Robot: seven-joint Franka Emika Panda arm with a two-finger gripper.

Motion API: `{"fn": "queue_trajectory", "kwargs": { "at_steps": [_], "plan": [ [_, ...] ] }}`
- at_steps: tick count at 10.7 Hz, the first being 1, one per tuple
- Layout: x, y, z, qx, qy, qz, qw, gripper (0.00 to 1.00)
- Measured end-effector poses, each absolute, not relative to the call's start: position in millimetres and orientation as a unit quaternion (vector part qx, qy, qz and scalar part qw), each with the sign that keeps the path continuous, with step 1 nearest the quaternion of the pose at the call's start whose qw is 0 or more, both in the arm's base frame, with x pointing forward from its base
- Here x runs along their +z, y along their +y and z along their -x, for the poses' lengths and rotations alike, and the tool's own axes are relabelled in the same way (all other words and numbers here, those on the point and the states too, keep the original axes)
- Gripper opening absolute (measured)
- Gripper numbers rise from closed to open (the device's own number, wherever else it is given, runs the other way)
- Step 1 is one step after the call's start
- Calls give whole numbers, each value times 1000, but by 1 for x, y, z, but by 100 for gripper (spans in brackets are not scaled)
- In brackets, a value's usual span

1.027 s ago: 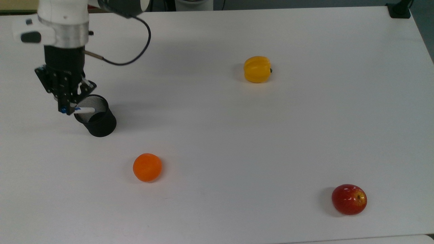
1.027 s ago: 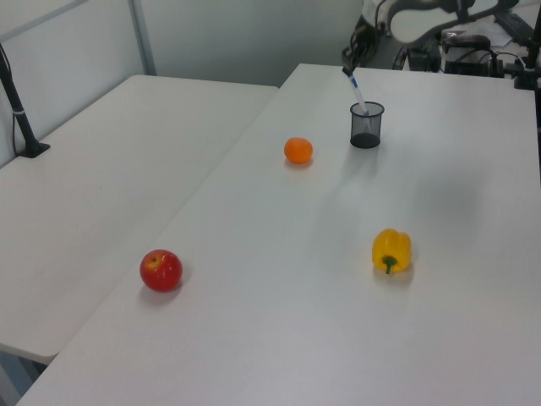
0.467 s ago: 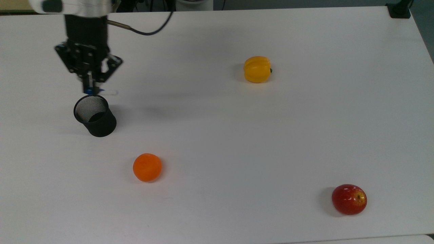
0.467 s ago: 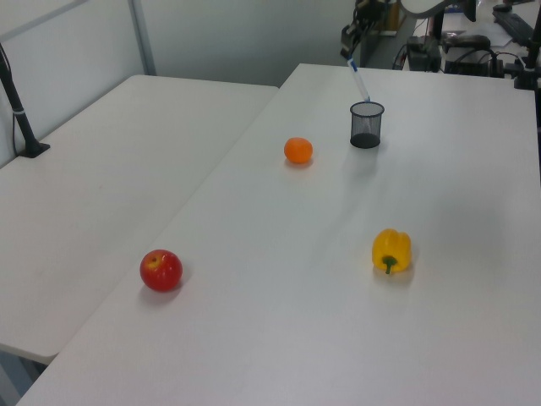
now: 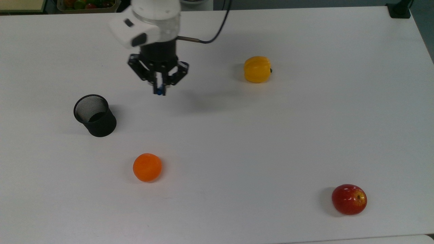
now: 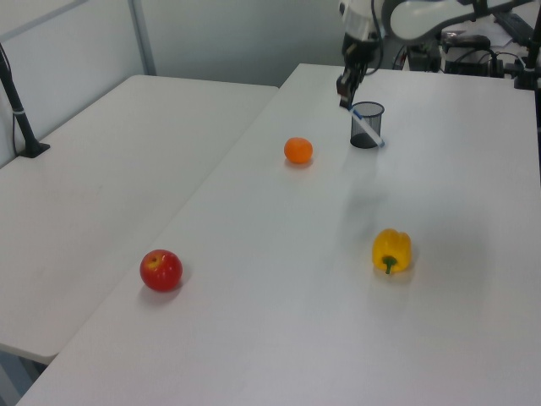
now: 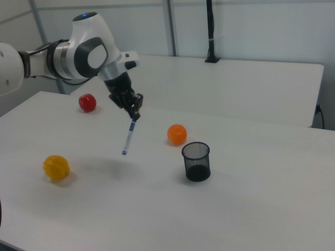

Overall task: Take marker pen
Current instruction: 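Carry the marker away from the cup and lower it to the table, then open the gripper, release the marker and raise the gripper away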

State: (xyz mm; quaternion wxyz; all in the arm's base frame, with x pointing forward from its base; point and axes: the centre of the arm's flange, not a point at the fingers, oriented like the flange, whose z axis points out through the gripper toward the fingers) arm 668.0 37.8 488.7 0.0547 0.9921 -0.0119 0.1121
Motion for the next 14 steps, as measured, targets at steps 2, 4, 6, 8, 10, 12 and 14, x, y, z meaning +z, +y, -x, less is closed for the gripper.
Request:
{"fn": "queue_trajectory", "kwargs": {
  "at_steps": [2, 4, 6, 8, 10, 12, 14],
  "plan": [
    [455, 78, -666, 81, 15, -995, 55, 18],
    [418, 97, -669, 54, 31, -996, 59, 18],
    [395, 100, -671, 37, 34, -997, 62, 18],
    [383, 100, -672, 29, 34, -997, 63, 18],
    [383, 100, -672, 28, 35, -997, 63, 22],
    [383, 100, -673, 29, 34, -997, 63, 40],
    [385, 101, -673, 31, 34, -997, 63, 68]
  ]
}}
